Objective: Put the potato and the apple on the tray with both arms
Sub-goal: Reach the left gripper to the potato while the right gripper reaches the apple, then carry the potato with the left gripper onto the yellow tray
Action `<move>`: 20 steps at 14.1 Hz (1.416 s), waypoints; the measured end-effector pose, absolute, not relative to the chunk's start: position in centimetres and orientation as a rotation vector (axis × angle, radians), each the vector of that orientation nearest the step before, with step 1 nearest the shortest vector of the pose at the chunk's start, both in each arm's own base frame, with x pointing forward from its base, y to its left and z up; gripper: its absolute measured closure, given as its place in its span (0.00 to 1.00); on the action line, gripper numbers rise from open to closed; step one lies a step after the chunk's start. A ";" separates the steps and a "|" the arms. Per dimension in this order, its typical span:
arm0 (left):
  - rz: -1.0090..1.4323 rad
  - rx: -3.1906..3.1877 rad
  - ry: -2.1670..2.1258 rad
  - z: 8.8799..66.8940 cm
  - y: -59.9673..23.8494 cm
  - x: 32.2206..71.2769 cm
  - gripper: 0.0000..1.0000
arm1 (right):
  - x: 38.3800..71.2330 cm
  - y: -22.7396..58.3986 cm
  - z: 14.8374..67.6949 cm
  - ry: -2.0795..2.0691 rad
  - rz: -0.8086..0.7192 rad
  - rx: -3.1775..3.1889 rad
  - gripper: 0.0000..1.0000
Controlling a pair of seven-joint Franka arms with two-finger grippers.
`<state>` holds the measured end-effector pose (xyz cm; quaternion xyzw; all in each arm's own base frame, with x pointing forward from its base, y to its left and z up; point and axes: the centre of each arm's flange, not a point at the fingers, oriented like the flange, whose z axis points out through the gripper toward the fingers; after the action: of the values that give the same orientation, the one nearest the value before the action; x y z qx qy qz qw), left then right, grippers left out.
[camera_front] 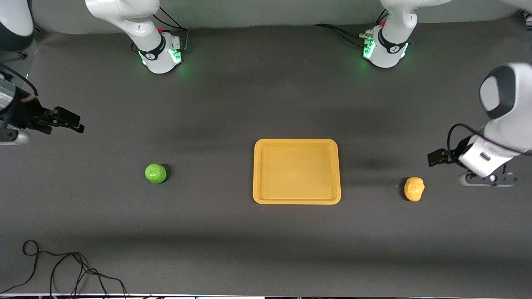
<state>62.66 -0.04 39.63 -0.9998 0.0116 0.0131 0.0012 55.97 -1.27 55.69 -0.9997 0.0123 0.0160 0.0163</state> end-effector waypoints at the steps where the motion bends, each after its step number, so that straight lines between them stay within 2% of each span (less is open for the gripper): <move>1: 0.044 -3.134 0.044 37.0 0.1 63.4 0.00 | 56.3 -1.2 53.8 0.036 0.072 -3.109 0.00; 5: 0.086 -3.106 0.096 27.3 0.2 64.7 0.00 | 58.6 1.7 44.3 -0.032 0.172 -3.115 0.00; 8: 0.111 -3.104 0.129 22.7 -0.1 64.8 0.00 | 59.5 4.4 36.1 -0.090 0.109 -3.127 0.00; 11: 0.132 -3.086 0.167 20.2 -0.1 64.6 0.03 | 59.3 4.0 33.0 -0.084 0.075 -3.136 0.00; 14: 0.134 -3.078 0.180 19.8 -0.1 64.7 0.36 | 59.4 3.8 32.6 -0.017 0.063 -3.163 0.00; 17: 0.152 -3.079 0.182 21.4 -1.1 65.0 0.37 | 59.6 3.8 32.0 0.091 0.058 -3.164 0.00; 20: 0.204 -3.081 0.119 27.6 -7.0 65.0 0.37 | 59.7 4.0 30.5 0.090 0.032 -3.164 0.00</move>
<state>64.96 -7.01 27.65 -0.9967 0.0384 0.0660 0.0260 59.73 4.00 30.54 -0.9995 0.0284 0.0100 -0.0119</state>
